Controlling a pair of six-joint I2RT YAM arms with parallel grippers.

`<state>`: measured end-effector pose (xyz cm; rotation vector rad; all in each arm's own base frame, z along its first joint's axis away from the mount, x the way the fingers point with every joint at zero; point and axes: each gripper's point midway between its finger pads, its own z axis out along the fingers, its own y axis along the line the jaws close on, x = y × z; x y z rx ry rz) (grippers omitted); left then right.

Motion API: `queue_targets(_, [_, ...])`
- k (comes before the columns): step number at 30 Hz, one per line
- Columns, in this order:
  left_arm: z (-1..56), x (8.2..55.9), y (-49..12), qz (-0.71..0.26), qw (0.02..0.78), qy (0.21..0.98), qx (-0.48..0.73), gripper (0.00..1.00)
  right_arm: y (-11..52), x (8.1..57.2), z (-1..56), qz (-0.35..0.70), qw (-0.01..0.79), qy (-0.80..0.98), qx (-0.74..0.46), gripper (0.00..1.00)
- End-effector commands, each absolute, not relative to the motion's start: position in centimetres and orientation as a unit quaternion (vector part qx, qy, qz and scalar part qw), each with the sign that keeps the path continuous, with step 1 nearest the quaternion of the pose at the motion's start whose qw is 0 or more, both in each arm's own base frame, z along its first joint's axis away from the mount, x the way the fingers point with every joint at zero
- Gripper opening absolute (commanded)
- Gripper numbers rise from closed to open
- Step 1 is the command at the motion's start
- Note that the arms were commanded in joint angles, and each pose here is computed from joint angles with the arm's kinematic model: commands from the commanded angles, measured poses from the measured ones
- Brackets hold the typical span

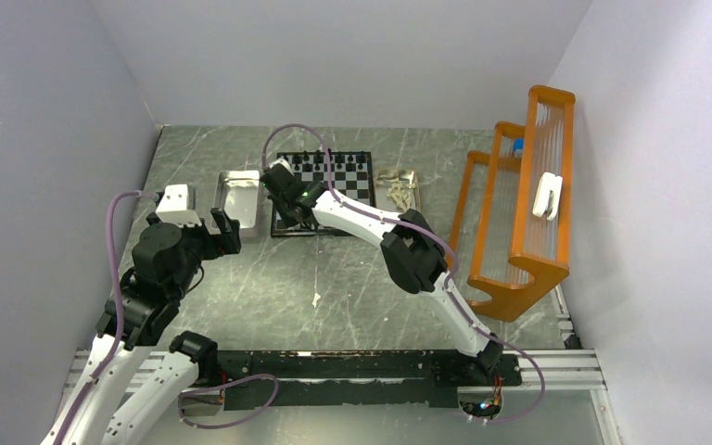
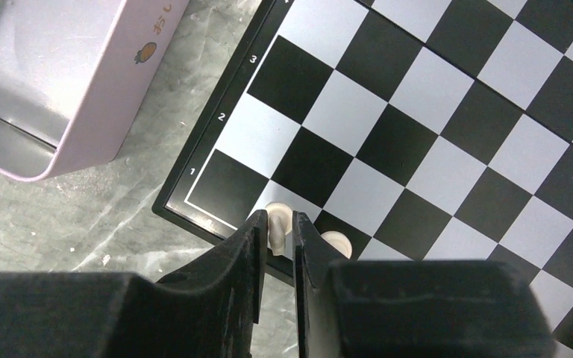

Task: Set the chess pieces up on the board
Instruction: Place the chess piece on the chessboard.

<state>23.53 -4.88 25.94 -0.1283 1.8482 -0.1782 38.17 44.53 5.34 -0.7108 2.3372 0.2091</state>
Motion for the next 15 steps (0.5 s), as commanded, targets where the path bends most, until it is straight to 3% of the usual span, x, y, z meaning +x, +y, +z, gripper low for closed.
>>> queue_targets(1, [27.05,23.52,-4.69,-0.082,0.608,0.787,-0.062,0.98,44.36,38.68,5.66,0.075,0.341,0.897,-0.272,0.22])
queue_targets(15, [26.96,23.55,-4.79,-0.084,0.608,0.787,-0.060,0.98,44.41,38.30,5.82,0.084,0.335,0.898,-0.272,0.19])
